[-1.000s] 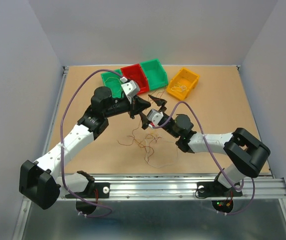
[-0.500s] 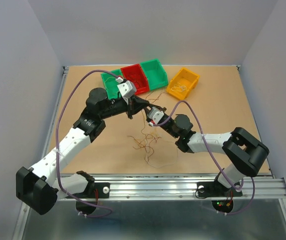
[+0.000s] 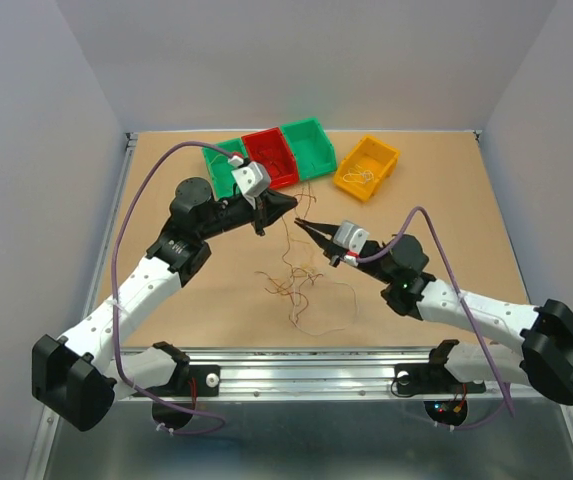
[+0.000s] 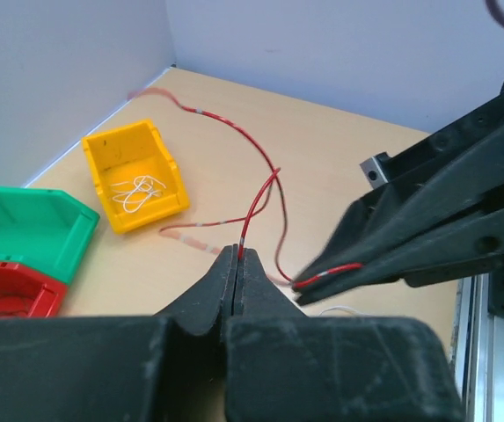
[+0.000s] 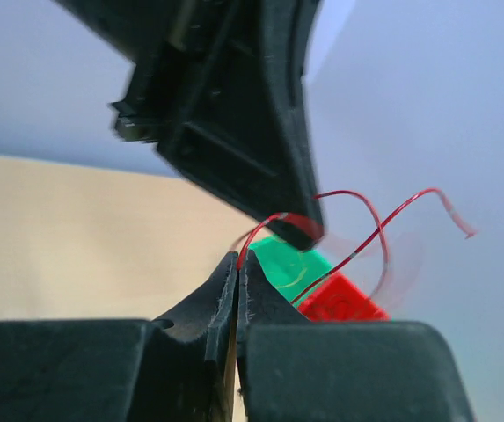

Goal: Untangle the cables

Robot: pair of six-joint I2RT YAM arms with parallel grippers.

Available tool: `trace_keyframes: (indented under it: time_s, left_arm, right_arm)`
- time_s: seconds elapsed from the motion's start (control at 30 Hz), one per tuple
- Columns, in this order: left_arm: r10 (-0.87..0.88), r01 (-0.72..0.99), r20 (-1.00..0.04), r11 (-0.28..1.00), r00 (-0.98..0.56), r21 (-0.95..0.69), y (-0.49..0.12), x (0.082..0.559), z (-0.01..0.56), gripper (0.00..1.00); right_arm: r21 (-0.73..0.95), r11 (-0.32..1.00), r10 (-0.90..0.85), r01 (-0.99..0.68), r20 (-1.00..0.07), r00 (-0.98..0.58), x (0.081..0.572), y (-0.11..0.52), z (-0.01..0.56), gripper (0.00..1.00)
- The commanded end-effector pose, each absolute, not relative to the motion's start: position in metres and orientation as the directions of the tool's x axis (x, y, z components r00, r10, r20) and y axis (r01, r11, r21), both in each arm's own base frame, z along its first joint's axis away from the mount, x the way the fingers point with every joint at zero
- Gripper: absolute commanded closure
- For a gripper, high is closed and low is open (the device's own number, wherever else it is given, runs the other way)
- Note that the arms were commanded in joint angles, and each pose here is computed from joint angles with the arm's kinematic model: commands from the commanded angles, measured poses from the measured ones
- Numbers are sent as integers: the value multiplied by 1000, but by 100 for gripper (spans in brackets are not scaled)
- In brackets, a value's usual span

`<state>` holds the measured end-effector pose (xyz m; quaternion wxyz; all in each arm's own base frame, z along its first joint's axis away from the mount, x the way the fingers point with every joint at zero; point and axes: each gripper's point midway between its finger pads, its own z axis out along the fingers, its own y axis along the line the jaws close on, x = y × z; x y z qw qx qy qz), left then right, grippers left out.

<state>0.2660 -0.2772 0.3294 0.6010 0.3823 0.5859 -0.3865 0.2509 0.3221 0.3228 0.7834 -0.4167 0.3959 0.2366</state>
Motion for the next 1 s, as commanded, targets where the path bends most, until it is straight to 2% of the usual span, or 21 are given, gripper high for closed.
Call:
trace_keyframes:
  time_s: [0.0, 0.1, 0.4, 0.6, 0.8, 0.97]
  left_arm:
    - [-59, 909, -990, 407, 125, 91, -273, 261, 352, 100]
    - [-66, 912, -988, 397, 137, 100, -273, 258, 353, 100]
    - [-68, 922, -988, 373, 137, 102, -275, 254, 350, 100]
    - [-66, 922, -987, 372, 146, 111, -276, 254, 349, 100]
    - [-65, 923, -987, 369, 146, 112, -276, 254, 347, 100]
    - [-66, 924, -987, 366, 147, 113, -276, 254, 347, 100]
  right_arm:
    - [-392, 359, 32, -847, -902, 431, 226, 340, 299, 100]
    - [-326, 340, 10, -882, -937, 350, 227, 345, 293, 98]
    - [-216, 426, 5, -879, -971, 240, 255, 352, 288, 97]
    - [-160, 420, 28, -893, -982, 189, 262, 354, 286, 83]
    - [-129, 444, 63, -887, -983, 175, 266, 351, 291, 76]
    - [-120, 436, 88, -892, -981, 175, 264, 352, 295, 74]
